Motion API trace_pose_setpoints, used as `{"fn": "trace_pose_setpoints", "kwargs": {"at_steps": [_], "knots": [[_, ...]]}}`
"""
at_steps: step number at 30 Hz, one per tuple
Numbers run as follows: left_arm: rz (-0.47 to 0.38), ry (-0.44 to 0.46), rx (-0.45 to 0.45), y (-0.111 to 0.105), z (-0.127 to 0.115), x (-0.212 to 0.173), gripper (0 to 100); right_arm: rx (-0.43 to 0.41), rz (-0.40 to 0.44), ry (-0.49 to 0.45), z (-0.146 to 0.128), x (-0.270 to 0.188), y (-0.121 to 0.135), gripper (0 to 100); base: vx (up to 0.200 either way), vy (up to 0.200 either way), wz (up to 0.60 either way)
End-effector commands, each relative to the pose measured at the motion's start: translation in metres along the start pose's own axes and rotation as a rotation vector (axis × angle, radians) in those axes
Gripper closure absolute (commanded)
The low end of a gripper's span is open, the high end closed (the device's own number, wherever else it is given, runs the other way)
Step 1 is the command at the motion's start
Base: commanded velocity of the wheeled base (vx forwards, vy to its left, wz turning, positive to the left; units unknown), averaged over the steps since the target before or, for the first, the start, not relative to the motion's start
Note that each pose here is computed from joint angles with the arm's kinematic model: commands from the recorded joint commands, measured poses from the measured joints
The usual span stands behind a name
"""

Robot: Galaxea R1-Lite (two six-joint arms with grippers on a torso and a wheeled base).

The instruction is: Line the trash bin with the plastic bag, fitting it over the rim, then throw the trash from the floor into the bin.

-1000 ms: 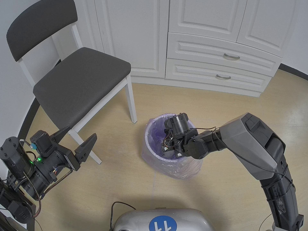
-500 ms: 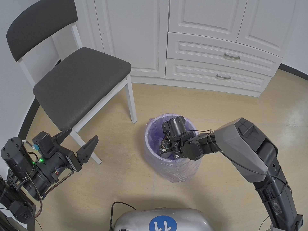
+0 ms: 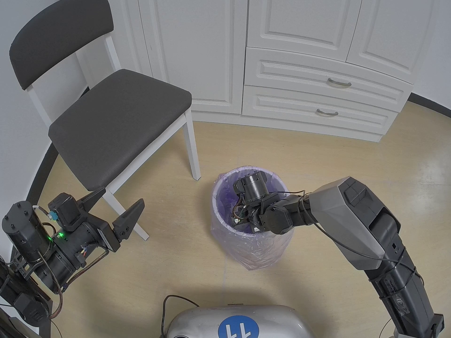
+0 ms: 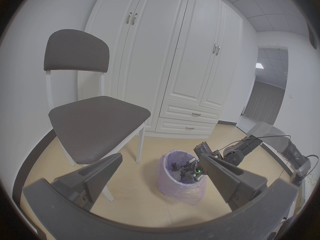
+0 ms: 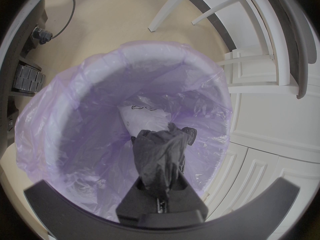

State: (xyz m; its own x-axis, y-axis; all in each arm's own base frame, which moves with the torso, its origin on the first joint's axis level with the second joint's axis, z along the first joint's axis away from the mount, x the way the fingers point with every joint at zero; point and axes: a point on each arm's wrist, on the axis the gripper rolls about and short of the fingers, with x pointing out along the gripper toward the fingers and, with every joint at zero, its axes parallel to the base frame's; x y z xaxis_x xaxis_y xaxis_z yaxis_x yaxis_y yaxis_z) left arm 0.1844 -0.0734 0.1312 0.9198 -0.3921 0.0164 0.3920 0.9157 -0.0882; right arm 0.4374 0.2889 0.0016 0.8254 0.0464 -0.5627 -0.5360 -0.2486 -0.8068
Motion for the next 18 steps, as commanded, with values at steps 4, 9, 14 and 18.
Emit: {"fn": "trace_pose_setpoints", "kwargs": {"at_steps": [4,9,14,18], "knots": [[-0.001,-0.002,0.0,0.0,0.0,0.0,0,0.002,-0.01,-0.006,0.003,0.0,-0.001,0,0.0,0.0,0.0],[-0.001,-0.002,0.0,0.0,0.0,0.0,0,0.012,-0.035,-0.011,0.002,-0.009,-0.014,0,0.0,0.0,0.0],[-0.001,-0.011,0.0,0.0,0.002,-0.001,0,0.016,-0.047,-0.015,-0.004,-0.029,-0.03,0,0.0,0.0,0.0],[-0.005,-0.015,0.0,-0.001,0.003,-0.002,0,0.04,-0.087,-0.026,-0.005,-0.041,-0.045,0,0.0,0.0,0.0]]}}
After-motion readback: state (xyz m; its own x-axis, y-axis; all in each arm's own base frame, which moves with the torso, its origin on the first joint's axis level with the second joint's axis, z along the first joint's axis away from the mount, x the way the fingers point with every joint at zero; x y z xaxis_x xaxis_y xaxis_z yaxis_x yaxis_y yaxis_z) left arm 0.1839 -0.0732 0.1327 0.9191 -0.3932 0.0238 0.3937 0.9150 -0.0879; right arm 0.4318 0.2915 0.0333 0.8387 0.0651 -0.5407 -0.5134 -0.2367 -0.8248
